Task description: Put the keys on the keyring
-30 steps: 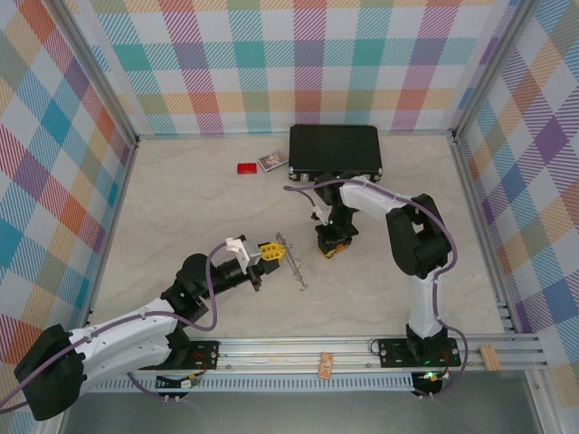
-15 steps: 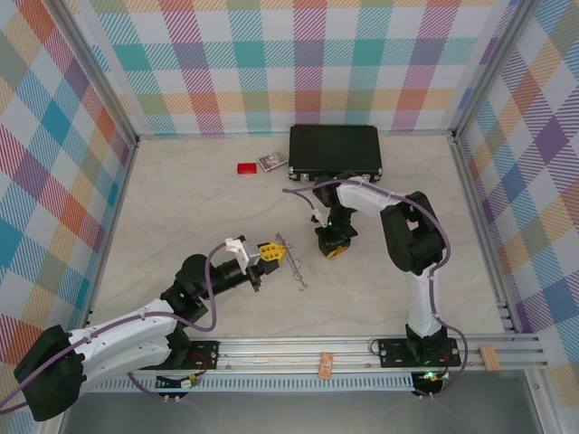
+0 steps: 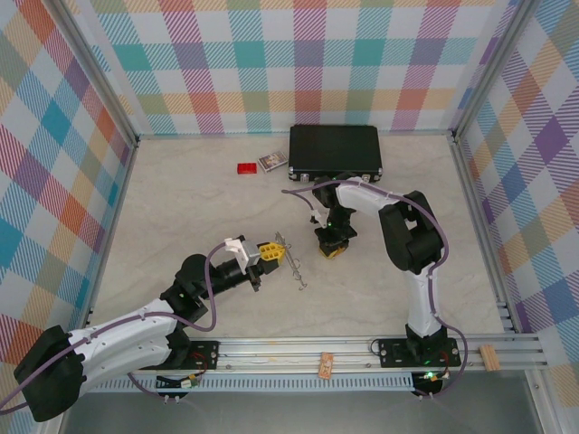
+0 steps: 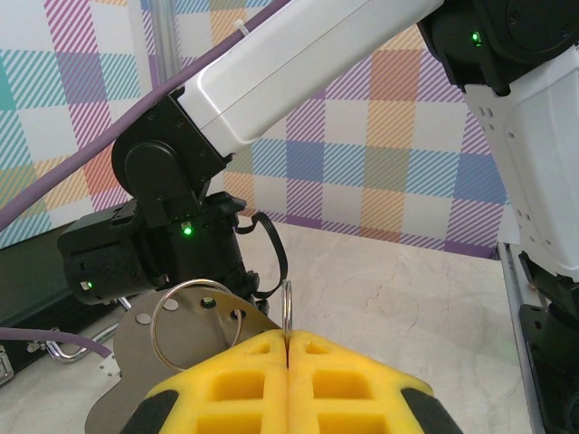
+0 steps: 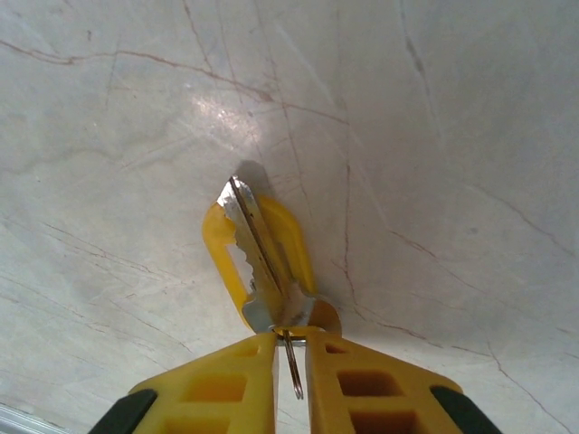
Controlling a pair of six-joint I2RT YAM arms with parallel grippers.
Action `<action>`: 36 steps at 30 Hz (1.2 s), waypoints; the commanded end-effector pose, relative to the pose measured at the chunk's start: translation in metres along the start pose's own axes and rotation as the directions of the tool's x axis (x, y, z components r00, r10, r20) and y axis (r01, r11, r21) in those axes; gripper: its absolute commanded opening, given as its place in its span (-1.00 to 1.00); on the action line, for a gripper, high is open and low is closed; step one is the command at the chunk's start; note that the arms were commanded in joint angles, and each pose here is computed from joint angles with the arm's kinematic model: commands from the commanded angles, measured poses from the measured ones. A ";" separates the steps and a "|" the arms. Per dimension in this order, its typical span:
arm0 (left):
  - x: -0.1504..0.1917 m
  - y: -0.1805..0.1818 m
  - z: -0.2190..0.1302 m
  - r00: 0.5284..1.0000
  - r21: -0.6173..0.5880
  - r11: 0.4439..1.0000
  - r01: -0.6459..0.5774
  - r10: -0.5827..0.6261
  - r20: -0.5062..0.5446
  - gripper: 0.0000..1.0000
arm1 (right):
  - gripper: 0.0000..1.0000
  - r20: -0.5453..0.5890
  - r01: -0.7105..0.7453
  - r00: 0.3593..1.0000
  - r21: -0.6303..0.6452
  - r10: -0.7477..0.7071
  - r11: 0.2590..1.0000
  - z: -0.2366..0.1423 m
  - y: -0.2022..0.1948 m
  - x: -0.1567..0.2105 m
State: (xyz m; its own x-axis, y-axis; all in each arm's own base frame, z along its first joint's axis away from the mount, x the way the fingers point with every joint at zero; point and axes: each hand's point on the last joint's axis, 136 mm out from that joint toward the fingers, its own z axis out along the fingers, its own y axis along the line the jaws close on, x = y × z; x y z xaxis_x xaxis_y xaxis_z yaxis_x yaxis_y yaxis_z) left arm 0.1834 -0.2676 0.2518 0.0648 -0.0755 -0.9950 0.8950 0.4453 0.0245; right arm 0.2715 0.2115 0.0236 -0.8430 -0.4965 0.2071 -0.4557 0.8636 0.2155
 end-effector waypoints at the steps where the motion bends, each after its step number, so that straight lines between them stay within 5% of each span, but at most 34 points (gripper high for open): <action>1: -0.017 0.002 -0.004 0.997 -0.008 1.000 -0.016 0.017 0.074 -1.00 | -0.86 -0.024 0.000 1.000 -0.028 -0.001 1.000 -0.003 0.004 0.005; 8: -0.018 0.001 -0.003 0.997 -0.004 1.000 -0.014 0.015 0.076 -1.00 | -0.73 -0.023 0.002 1.000 -0.040 -0.003 0.999 -0.004 0.006 0.009; 23: -0.019 0.001 -0.004 0.997 -0.005 1.000 -0.014 0.015 0.079 -1.00 | -0.79 -0.037 0.001 0.999 -0.050 -0.003 0.999 -0.001 0.007 0.012; 27: -0.020 0.001 -0.004 0.997 -0.005 1.000 -0.015 0.015 0.081 -1.00 | -1.00 -0.036 0.002 0.999 -0.053 -0.004 0.999 -0.001 0.008 0.012; 36: -0.027 0.002 -0.002 0.996 -0.004 1.000 -0.009 0.009 0.091 -1.00 | -1.00 0.207 0.059 0.977 -0.020 -0.054 0.998 -0.048 0.014 -0.003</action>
State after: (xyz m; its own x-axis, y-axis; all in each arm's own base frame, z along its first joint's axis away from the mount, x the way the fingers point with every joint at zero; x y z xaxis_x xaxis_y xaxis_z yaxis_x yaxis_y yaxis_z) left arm 0.1832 -0.2674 0.2524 0.0651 -0.0774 -0.9949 0.8951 0.4452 0.0239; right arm 0.2716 0.2164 0.0395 -0.8526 -0.5051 0.1341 -0.4657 0.8507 0.2437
